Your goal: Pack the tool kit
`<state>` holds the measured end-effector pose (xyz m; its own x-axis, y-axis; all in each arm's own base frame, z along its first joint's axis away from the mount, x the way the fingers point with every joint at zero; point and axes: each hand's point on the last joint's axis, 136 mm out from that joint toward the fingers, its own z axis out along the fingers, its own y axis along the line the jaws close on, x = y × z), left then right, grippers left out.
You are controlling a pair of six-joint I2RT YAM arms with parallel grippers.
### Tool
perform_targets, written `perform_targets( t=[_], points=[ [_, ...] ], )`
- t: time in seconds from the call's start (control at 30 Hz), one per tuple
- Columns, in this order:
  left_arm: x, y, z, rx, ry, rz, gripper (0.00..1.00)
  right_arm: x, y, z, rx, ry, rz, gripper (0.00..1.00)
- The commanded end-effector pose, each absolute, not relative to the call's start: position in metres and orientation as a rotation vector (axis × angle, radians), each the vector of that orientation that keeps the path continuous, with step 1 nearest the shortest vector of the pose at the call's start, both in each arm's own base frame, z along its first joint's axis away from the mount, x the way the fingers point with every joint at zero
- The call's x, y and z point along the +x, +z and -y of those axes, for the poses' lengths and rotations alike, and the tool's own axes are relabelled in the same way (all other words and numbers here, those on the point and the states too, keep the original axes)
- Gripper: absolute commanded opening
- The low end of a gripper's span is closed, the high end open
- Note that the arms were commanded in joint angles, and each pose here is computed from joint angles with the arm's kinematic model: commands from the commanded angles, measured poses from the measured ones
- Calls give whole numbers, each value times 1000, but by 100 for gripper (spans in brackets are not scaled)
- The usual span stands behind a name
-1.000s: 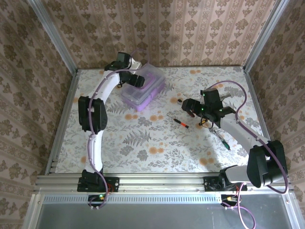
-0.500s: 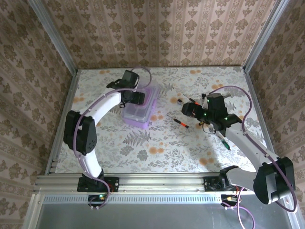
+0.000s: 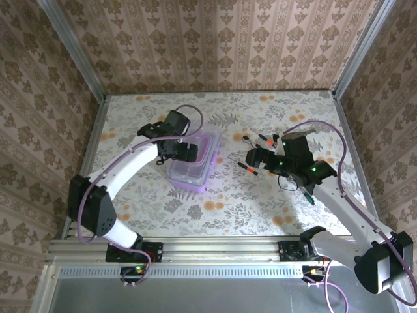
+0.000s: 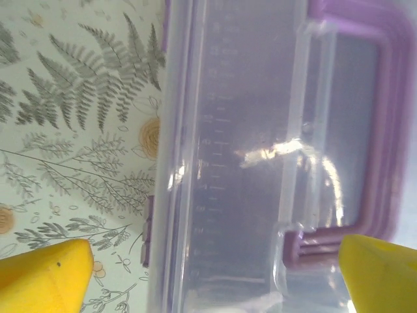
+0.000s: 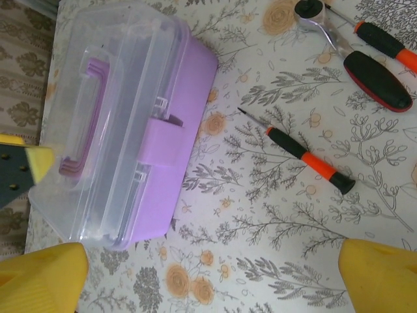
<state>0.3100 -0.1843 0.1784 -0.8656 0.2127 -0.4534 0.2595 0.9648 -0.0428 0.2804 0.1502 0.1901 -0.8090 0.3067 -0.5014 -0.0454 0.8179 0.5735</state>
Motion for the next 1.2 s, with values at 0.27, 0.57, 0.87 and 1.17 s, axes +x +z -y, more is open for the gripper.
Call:
perform_targets(
  t=[0.27,0.57,0.87,1.17],
  points=[
    [371,228,222,356,-350,-2418,91,288,199,-174,179,846,-2391,100],
    [372,168,196,182,-350,-2650,88,297,183,-207,118,938,-2449,88],
    [364,154,209,338,-323,-2689,89,317,179,-230,177,996,-2531,85],
    [363,151,201,369,-141,-2695,89,311,159,-234,228,940,-2606,82]
  ],
)
